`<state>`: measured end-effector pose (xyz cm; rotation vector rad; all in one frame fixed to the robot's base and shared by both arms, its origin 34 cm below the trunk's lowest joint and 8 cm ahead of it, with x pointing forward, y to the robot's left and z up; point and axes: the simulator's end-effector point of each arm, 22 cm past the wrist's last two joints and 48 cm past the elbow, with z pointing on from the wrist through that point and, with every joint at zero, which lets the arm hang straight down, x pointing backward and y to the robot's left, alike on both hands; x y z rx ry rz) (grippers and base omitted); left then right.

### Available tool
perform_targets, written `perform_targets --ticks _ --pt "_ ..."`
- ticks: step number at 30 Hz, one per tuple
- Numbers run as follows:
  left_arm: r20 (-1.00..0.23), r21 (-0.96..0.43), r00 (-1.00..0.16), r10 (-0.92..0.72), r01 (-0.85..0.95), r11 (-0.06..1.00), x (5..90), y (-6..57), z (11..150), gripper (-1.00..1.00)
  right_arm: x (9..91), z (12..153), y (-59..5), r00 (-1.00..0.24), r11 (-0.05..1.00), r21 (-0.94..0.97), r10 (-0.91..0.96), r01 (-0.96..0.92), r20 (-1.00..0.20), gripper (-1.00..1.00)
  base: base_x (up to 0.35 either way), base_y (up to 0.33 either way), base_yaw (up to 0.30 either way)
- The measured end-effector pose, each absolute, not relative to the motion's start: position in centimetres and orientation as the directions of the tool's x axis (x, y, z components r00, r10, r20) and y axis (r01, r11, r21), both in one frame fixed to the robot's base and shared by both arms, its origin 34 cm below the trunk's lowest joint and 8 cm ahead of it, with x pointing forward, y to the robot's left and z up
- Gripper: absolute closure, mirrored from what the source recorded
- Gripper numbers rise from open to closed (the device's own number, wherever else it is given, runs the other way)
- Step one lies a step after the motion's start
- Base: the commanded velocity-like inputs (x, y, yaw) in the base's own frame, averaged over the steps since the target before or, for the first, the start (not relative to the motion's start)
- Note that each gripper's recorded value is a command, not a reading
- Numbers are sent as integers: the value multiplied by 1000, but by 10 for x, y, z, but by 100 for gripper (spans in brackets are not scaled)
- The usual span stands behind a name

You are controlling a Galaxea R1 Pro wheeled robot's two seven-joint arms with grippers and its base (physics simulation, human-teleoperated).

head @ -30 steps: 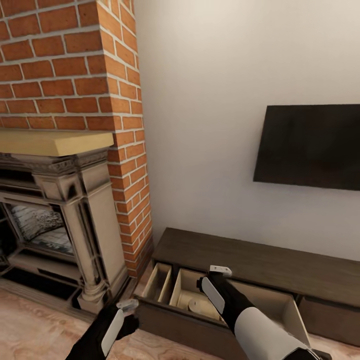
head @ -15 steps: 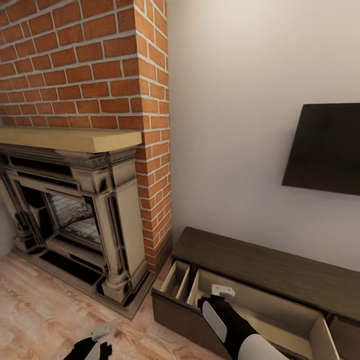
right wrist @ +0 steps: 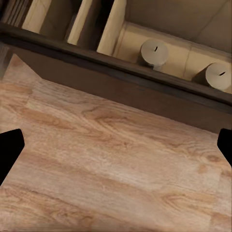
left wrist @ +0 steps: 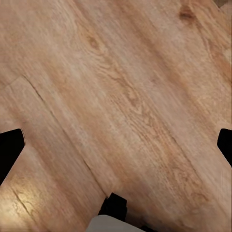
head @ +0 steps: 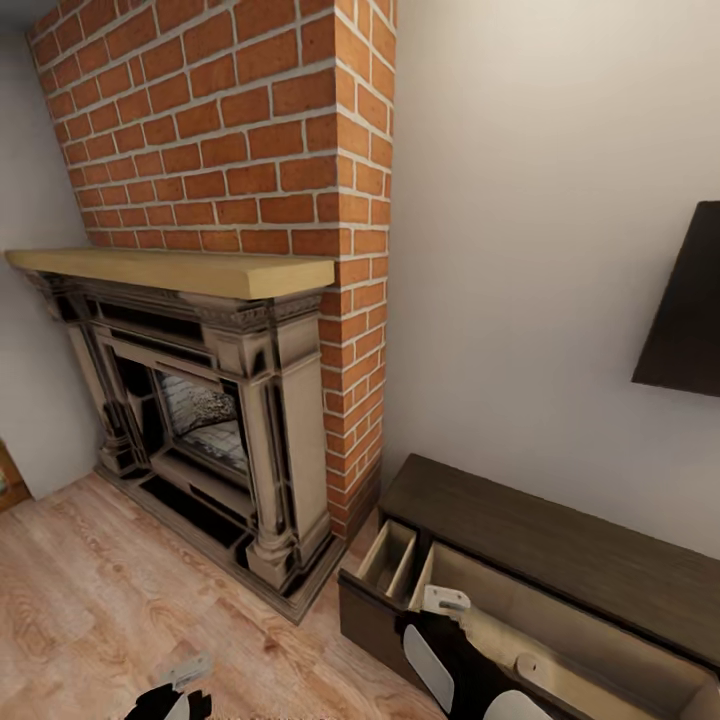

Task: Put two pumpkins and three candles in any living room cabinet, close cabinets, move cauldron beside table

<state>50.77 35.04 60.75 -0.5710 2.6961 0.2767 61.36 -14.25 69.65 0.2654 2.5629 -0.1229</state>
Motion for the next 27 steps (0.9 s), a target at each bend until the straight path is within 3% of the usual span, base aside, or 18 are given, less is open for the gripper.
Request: perform_targets --ticks 27 --pt "-390 125 -850 -353 -429 895 500 353 598 -100 601 678 -146 -850 976 -50 157 210 -503 -100 0 0 273"
